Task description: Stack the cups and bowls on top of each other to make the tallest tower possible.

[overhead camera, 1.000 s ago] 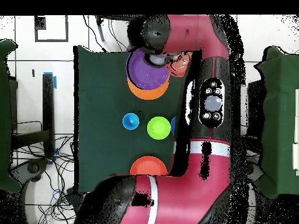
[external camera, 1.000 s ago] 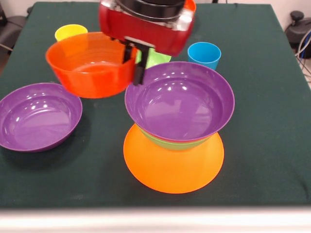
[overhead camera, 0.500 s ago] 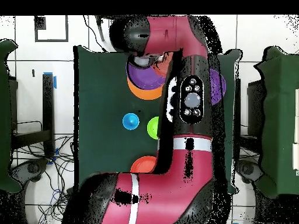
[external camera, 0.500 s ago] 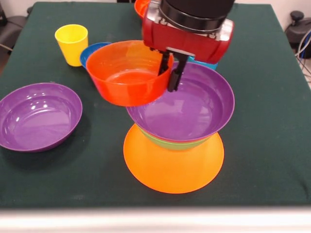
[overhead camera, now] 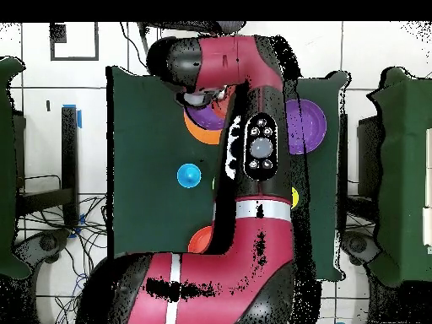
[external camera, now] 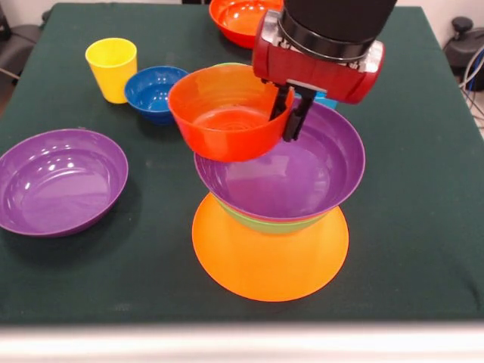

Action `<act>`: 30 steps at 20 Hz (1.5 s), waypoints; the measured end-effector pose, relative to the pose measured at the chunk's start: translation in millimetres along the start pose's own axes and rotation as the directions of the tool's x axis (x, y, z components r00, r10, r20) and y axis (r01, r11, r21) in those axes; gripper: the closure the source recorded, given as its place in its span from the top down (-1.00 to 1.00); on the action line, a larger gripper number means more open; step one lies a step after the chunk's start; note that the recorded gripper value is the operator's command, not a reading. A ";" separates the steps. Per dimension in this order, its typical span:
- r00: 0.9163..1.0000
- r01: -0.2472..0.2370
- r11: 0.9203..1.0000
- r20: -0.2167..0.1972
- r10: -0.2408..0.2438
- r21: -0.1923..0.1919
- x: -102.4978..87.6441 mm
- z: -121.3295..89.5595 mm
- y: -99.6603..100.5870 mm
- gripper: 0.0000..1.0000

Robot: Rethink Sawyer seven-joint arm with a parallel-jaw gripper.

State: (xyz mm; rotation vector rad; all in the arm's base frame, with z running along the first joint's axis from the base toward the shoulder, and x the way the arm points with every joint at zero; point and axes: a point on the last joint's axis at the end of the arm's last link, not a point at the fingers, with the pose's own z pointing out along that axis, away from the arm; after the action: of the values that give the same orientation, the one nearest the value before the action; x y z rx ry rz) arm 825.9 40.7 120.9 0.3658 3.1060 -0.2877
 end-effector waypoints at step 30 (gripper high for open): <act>0.992 -0.115 0.993 0.064 0.113 0.031 46.9 21.1 44.8 -1.00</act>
State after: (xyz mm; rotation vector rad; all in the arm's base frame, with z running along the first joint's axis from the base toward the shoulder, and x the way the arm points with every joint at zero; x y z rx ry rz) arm 790.2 90.5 91.0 0.5225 3.0085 -0.3453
